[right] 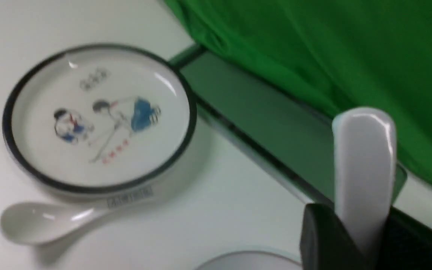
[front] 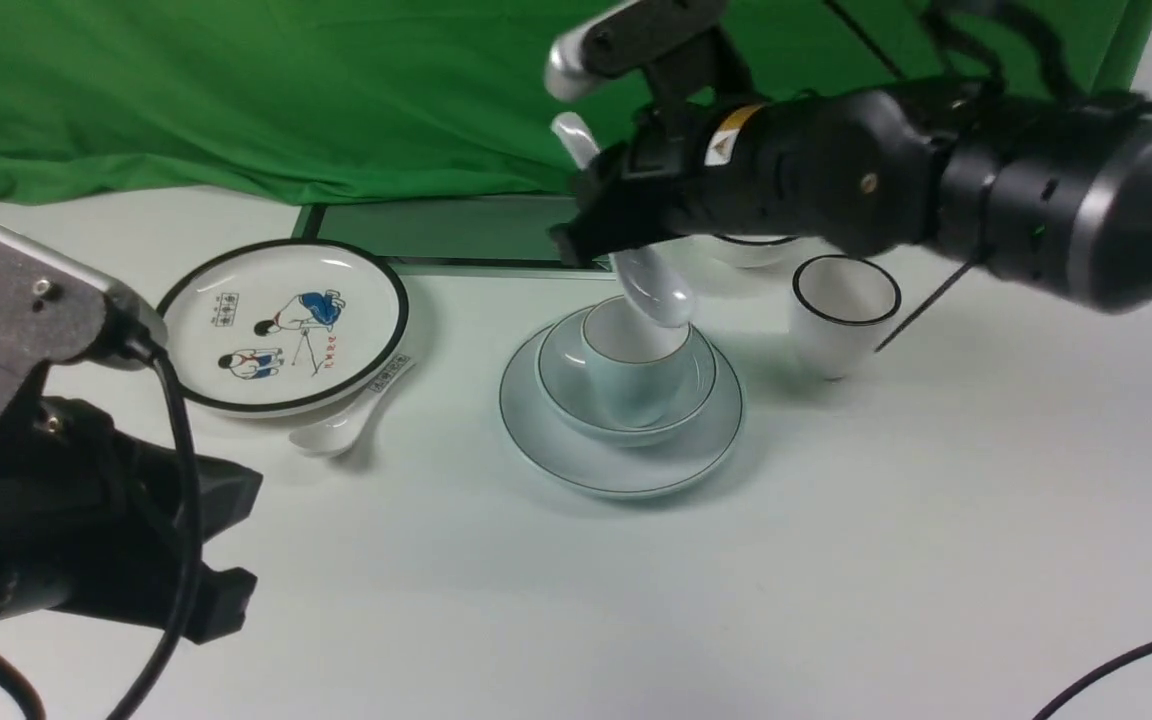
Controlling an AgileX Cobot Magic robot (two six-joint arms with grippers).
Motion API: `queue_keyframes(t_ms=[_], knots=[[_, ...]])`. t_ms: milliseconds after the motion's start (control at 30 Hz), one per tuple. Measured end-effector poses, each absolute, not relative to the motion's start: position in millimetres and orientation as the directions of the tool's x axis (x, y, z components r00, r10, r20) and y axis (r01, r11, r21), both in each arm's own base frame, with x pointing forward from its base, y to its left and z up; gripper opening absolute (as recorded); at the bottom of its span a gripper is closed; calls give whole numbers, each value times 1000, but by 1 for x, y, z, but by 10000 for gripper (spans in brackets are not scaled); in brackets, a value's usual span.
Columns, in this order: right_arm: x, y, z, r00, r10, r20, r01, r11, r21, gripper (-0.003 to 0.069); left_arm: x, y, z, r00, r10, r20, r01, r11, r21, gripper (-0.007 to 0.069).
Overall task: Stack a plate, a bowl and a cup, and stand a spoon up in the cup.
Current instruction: Use the right arm to put the blue soup spoon into the blue teacup in the middle
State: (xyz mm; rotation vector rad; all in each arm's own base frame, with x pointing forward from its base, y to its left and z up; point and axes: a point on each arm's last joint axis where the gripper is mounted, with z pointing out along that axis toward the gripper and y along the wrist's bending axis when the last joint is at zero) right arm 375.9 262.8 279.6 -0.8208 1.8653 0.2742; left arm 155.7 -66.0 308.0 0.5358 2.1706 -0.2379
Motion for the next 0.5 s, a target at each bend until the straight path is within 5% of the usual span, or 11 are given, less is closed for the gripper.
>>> queue_keyframes(t_ms=[333,467,500], knots=[[400,263,219,-294,-430,-853,-626,762,-168,184,151,-66,311,-516,301,-802,474,880,25,-36],[395,260,234,-301,-427,-853,-631,760,-158,367,141,-62,320,-469,294,-833,482,875,38,-36],[394,260,236,-301,-428,-852,-631,759,-158,367,141,-62,320,-467,295,-834,482,875,39,-36]])
